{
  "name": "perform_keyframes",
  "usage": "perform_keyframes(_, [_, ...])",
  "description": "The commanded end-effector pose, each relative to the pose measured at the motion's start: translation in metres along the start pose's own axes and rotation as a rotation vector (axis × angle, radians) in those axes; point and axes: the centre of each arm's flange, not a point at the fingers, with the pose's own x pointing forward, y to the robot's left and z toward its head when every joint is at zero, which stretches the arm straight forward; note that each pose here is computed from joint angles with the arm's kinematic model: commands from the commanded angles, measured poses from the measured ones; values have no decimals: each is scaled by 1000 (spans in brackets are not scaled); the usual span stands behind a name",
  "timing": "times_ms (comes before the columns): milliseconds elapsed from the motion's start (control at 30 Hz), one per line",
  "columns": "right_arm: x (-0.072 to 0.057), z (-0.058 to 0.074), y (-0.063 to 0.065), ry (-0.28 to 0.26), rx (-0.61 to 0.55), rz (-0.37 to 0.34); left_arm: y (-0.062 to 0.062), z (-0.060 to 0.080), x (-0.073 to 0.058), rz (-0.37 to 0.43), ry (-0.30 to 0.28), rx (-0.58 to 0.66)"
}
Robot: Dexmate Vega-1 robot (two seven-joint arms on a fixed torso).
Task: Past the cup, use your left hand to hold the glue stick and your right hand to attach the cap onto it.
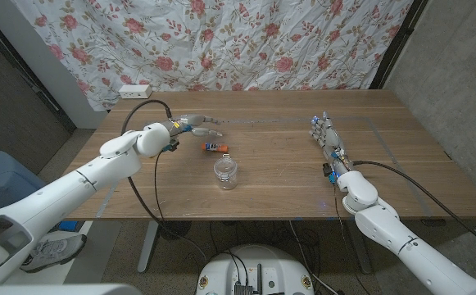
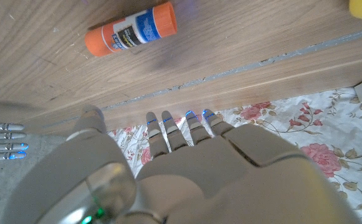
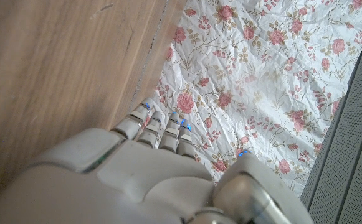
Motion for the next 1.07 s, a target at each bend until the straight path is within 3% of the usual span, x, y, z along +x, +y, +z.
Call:
perform_keyframes(33, [0, 4, -3, -21, 1, 2, -9, -10, -5, 133, 7, -197])
perform_keyframes(633, [12, 13, -4, -33, 18, 7, -40, -33, -3, 403, 6, -697])
perform_keyframes(867, [16, 11, -3, -39, 29, -2, -61, -45, -4, 507, 11, -912])
perform_keyframes(1067, [17, 12, -1, -42, 33, -5, -71, -50, -4, 571, 6, -1064])
